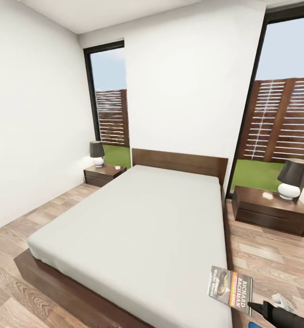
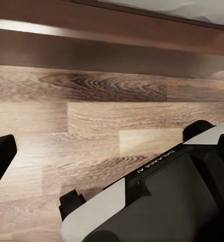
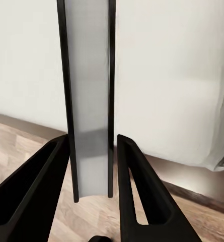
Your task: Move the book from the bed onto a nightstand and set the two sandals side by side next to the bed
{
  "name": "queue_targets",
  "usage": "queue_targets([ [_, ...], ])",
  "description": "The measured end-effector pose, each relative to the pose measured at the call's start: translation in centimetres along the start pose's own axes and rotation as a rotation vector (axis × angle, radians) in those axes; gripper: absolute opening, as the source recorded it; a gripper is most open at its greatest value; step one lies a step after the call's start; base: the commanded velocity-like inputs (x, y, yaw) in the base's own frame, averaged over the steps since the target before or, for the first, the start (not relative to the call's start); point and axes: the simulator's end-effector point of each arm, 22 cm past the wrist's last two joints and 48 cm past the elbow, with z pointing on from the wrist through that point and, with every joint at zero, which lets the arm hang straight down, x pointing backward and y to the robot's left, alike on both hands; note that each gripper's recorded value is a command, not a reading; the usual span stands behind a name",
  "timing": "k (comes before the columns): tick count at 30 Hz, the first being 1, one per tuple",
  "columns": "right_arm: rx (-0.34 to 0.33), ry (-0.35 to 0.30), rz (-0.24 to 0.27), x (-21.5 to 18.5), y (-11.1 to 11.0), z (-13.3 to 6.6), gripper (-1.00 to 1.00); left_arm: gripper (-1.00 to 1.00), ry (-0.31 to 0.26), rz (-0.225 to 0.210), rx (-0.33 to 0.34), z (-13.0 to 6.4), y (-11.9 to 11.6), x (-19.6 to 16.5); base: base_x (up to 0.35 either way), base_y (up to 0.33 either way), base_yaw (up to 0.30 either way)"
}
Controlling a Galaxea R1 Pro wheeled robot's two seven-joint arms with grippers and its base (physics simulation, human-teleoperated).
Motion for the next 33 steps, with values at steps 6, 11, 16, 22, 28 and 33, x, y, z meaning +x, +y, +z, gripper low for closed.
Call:
queue_targets([
  [6, -0.002, -0.002, -0.001, -0.09, 0.09, -0.05, -1.00, 1.00, -0.003, 0.001, -0.001, -0.06, 0.00, -0.12, 0.000, 0.000, 0.277],
  [11, -0.003, -0.004, -0.003, -0.17, 0.16, -0.09, -1.00, 1.00, -0.005, 0.003, -0.001, -0.11, 0.00, -0.22, 0.000, 0.000, 0.277],
  [16, -0.004, -0.006, -0.004, -0.25, 0.23, -0.14, -1.00, 1.00, -0.007, 0.004, -0.002, -0.16, 0.00, -0.32, 0.000, 0.000, 0.277],
  [22, -0.006, -0.009, -0.005, -0.35, 0.32, -0.19, -1.00, 1.00, -0.010, 0.005, -0.003, -0.22, 0.00, -0.44, 0.000, 0.000, 0.277],
  [28, -0.007, -0.011, -0.006, -0.44, 0.41, -0.24, -1.00, 1.00, -0.014, 0.005, -0.004, -0.28, 0.02, -0.59, 0.000, 0.000, 0.277],
  [33, -0.009, -0.013, -0.007, -0.48, 0.52, -0.24, -1.00, 1.00, -0.031, 0.012, -0.008, -0.38, 0.15, -1.01, 0.000, 0.000, 0.277],
])
